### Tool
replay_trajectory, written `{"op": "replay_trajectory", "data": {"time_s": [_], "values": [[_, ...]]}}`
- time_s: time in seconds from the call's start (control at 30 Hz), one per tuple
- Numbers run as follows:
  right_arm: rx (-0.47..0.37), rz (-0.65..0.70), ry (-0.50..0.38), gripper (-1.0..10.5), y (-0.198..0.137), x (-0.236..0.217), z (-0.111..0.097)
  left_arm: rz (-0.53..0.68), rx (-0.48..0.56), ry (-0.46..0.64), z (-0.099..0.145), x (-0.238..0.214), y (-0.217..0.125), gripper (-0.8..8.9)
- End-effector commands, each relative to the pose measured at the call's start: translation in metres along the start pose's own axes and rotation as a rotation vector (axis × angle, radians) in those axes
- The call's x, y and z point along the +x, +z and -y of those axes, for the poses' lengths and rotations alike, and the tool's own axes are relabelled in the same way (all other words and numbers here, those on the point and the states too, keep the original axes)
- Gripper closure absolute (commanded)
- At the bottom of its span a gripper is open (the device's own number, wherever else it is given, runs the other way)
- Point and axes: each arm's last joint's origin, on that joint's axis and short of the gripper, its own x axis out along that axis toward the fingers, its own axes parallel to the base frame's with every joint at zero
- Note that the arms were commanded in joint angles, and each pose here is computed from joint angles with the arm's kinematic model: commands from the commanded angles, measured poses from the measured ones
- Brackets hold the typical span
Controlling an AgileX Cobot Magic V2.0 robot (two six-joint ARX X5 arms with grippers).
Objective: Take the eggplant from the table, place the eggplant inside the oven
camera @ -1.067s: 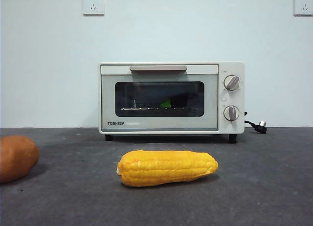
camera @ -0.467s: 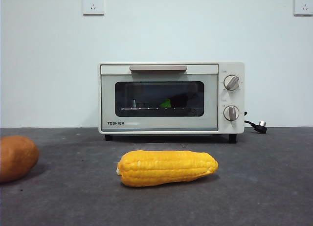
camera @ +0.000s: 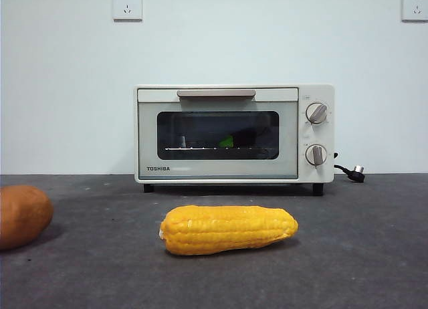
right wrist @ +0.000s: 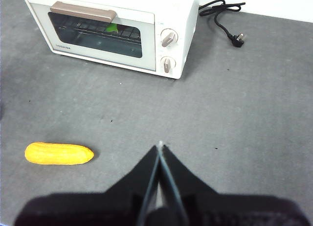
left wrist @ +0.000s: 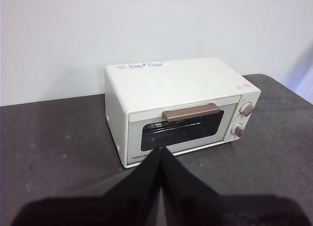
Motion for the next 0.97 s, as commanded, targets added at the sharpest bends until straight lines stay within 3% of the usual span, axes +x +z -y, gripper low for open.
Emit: {"op": "replay_trajectory", "data": {"time_s": [0.03,0.33,0.97], "values": [[-0.001,0.004,-0.003,9.5,0.0,0.0,0.0,0.006,0.013,-0.004,0.0,-0.001,0.0,8.18],[-0.002,-0.004,-0.003,9.5,-0.001,0.0,0.0,0.006,0.013,-0.003,0.0,-0.001,0.0,8.18],[-0.019,-0.158,-0.003,9.5,-0.009,0.007,-0.001,0.0,0.012,-0.003,0.0,0.001,0.0,8.18]]}}
